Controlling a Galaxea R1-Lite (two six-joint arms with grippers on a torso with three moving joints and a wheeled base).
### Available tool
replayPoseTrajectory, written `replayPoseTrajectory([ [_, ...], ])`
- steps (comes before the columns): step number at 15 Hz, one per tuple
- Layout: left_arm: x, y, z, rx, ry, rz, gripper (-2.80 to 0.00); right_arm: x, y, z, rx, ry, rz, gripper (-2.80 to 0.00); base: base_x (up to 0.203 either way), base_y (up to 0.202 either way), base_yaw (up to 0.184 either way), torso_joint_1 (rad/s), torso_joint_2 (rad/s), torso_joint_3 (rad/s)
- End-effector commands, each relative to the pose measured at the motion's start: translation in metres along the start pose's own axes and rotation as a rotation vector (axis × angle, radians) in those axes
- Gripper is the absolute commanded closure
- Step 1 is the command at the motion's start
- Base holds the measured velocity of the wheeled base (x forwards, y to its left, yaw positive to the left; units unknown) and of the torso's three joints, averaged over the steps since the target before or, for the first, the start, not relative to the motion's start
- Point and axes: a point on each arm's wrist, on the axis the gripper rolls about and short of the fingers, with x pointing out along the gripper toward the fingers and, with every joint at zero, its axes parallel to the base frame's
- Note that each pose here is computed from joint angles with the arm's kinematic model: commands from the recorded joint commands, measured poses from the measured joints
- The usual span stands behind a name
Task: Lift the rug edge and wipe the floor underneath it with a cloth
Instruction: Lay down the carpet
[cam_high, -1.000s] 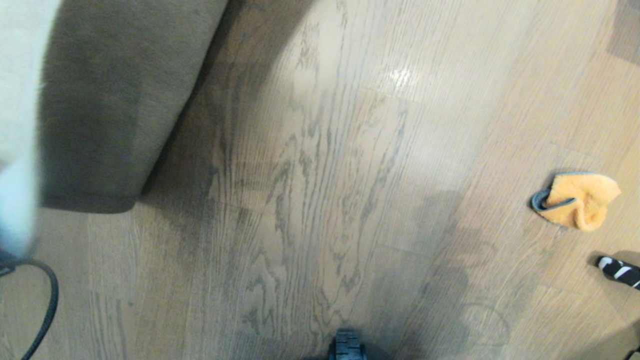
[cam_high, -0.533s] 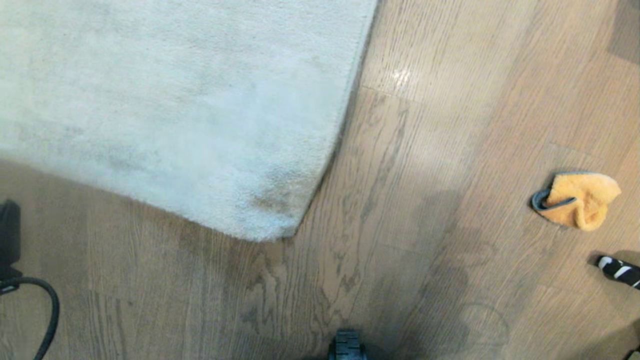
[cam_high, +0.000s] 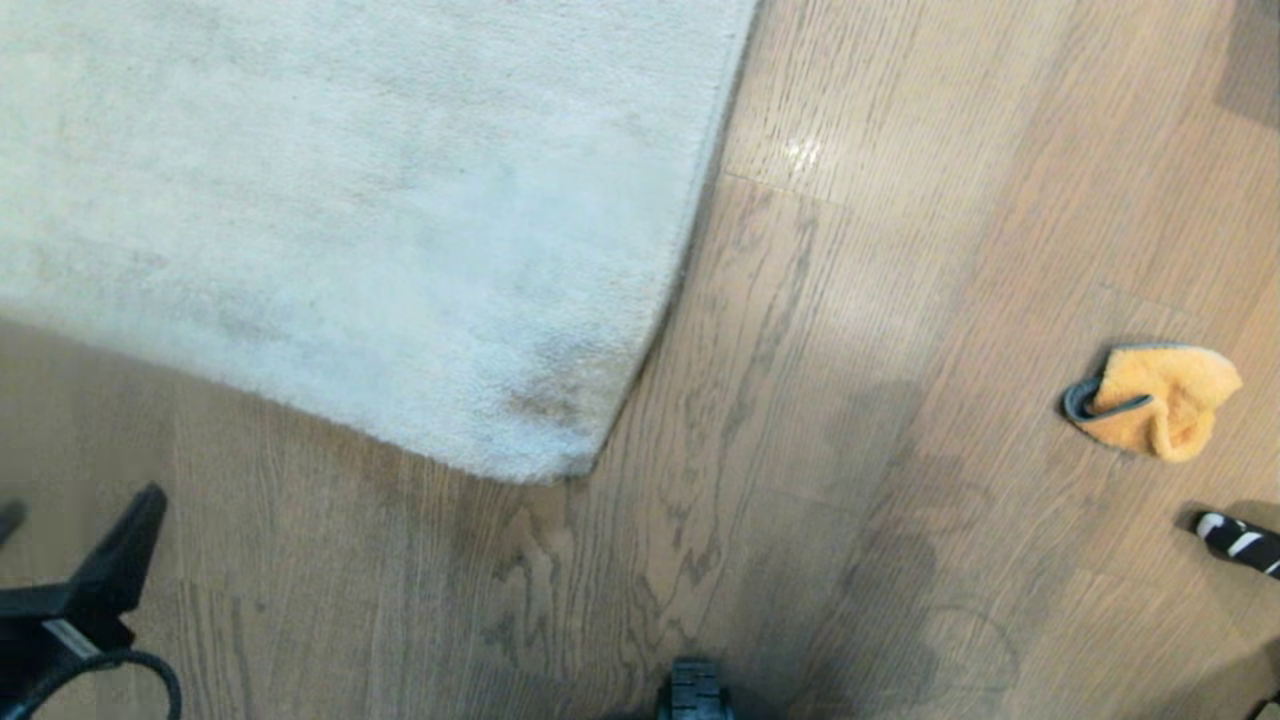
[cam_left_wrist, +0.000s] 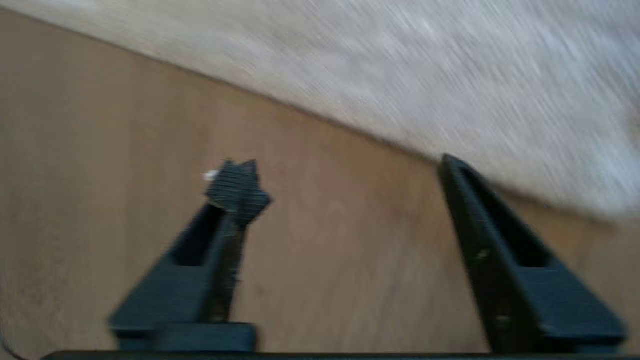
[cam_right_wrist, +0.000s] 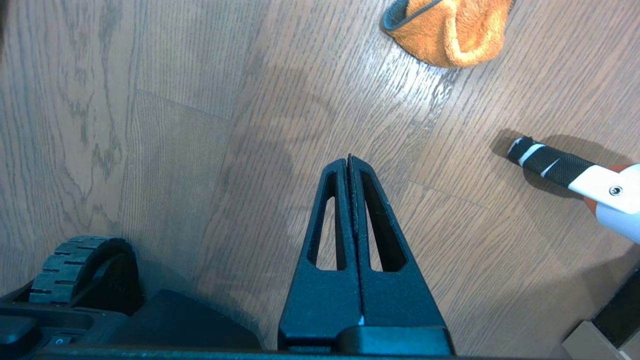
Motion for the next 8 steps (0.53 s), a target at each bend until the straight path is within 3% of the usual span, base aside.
replayPoseTrajectory([
  [1,-0.01,-0.003,-0.006,0.025,0.039,-0.107,0.0,0.0,0.0,0.0,0.0,0.001,0.0,0.0,0.0,0.0,0.0,0.0,0.0,0.0],
  [4,-0.016,-0.007,-0.017,0.086,0.124,-0.225,0.0,0.0,0.0,0.0,0.0,0.0,0.0,0.0,0.0,0.0,0.0,0.0,0.0,0.0],
  [8,-0.019,-0.012,-0.033,0.151,0.345,-0.406,0.0,0.0,0.0,0.0,0.0,0.001,0.0,0.0,0.0,0.0,0.0,0.0,0.0,0.0],
])
